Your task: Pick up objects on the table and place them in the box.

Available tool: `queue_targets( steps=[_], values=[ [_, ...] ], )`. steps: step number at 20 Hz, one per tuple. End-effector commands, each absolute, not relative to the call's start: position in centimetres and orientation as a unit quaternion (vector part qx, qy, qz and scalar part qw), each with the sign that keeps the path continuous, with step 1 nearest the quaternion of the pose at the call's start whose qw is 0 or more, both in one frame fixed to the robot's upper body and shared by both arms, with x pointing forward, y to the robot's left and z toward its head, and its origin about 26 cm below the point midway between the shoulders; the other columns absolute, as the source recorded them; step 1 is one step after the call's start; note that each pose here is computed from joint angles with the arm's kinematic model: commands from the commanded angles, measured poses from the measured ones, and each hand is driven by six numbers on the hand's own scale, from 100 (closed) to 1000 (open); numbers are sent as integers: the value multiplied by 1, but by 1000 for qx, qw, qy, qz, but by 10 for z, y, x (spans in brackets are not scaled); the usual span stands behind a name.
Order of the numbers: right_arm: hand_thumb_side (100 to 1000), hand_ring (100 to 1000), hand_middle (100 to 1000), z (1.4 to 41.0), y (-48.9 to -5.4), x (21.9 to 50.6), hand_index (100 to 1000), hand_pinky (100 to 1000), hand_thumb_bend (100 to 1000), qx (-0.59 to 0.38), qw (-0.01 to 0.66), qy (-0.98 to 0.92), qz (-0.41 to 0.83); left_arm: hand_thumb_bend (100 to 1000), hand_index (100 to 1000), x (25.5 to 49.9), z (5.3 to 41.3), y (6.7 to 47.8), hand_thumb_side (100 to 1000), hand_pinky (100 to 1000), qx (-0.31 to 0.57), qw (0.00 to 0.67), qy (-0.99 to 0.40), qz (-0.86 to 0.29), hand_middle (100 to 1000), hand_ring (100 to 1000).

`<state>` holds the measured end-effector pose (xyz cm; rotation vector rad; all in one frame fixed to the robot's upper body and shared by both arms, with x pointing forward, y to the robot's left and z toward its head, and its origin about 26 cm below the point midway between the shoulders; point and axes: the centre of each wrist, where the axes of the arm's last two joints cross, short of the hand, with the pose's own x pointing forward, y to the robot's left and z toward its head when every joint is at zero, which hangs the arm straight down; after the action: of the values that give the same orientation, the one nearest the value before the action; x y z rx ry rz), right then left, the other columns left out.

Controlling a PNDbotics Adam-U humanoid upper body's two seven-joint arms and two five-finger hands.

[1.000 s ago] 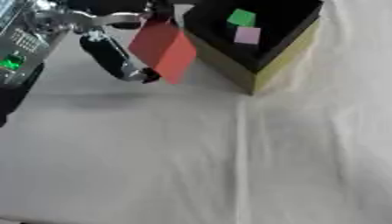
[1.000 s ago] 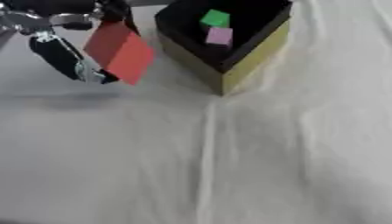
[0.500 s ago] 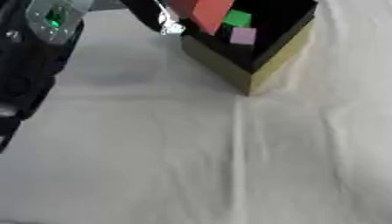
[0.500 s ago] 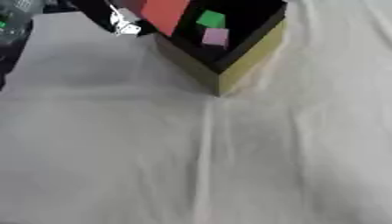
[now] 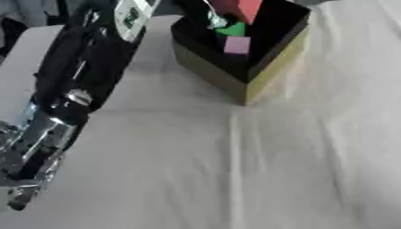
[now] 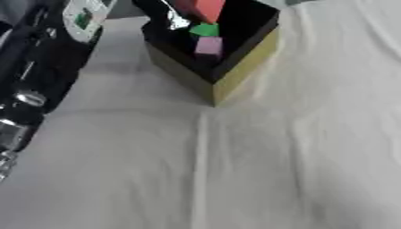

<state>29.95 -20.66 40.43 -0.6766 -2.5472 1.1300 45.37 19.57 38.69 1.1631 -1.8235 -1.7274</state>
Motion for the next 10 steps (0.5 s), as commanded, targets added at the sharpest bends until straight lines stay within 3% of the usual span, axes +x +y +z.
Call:
queue_targets(
  steps=[1, 10],
  values=[
    [577, 829, 775, 413, -204, 294, 851, 850, 100, -230, 119, -883, 392, 100, 672, 457, 399, 203, 304, 676, 441, 190, -651, -589, 612, 646],
    [593, 827, 773, 413, -203, 293, 848, 852, 100, -224, 120, -886, 388, 100, 714, 472, 379, 197, 287, 698, 472, 186, -621, -597, 645, 687]
  ],
)
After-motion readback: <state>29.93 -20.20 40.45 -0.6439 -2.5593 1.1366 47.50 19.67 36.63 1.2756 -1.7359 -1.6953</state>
